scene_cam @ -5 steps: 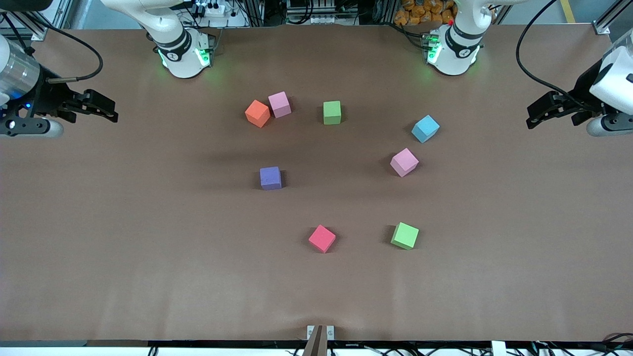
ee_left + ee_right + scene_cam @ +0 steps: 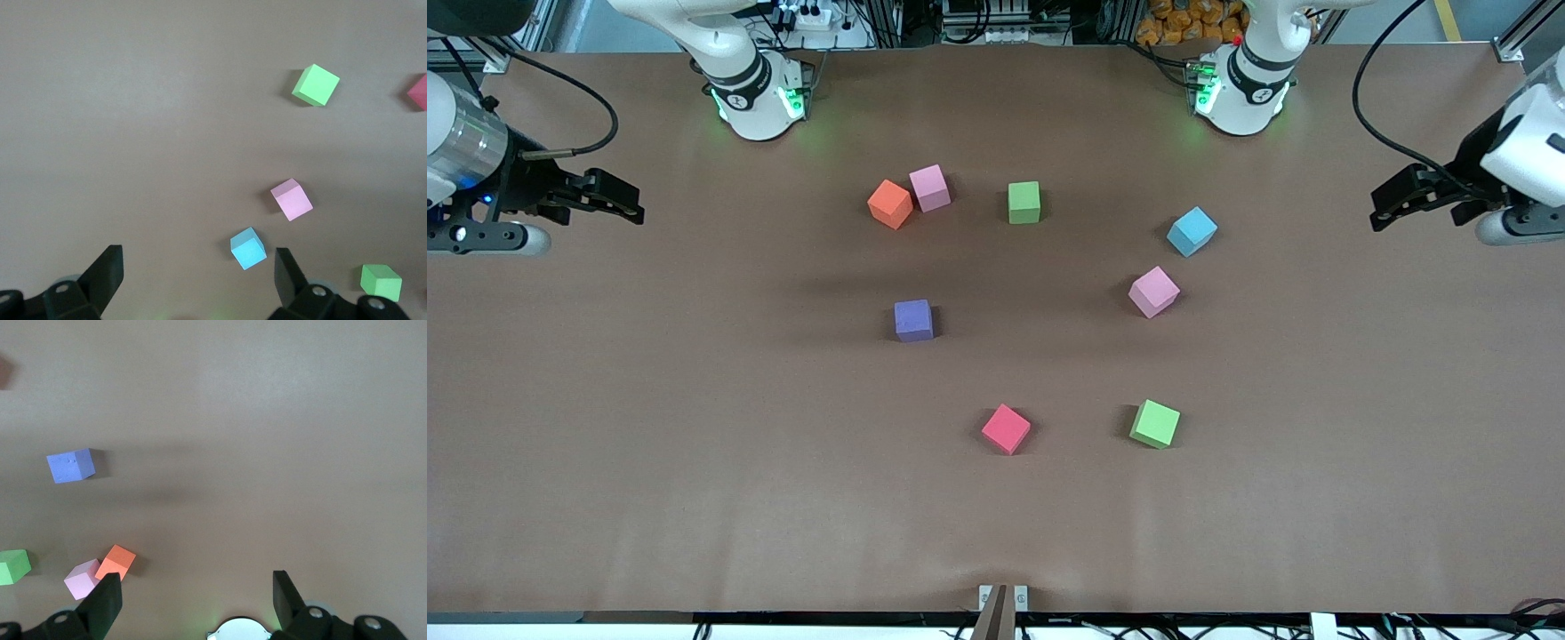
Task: Arrange blocks into number 1
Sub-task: 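Move the left gripper to the pink block beside the cyan block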
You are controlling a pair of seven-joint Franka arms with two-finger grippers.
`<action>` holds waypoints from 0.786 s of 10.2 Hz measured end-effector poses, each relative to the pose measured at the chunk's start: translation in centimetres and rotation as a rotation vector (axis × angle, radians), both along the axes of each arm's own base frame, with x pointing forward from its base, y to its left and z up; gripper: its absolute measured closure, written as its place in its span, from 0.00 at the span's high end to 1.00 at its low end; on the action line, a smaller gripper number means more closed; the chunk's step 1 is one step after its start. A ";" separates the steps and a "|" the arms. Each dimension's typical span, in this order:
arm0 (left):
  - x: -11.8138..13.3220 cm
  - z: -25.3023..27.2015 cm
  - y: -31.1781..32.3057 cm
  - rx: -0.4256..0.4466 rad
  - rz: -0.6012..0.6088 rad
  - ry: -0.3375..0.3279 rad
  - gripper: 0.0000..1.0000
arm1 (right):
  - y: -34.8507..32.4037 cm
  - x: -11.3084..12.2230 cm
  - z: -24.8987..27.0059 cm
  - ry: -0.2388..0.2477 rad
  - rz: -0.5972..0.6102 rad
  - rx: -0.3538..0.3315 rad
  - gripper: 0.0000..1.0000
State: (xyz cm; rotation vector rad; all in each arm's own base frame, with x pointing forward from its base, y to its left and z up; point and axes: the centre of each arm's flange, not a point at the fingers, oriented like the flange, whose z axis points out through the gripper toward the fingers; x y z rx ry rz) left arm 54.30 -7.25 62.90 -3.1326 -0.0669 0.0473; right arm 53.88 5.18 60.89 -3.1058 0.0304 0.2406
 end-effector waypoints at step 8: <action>-3.7 -21.0 -18.4 -0.029 -0.422 0.031 1.00 | 1.1 5.1 -12.7 0.140 -0.020 0.052 1.00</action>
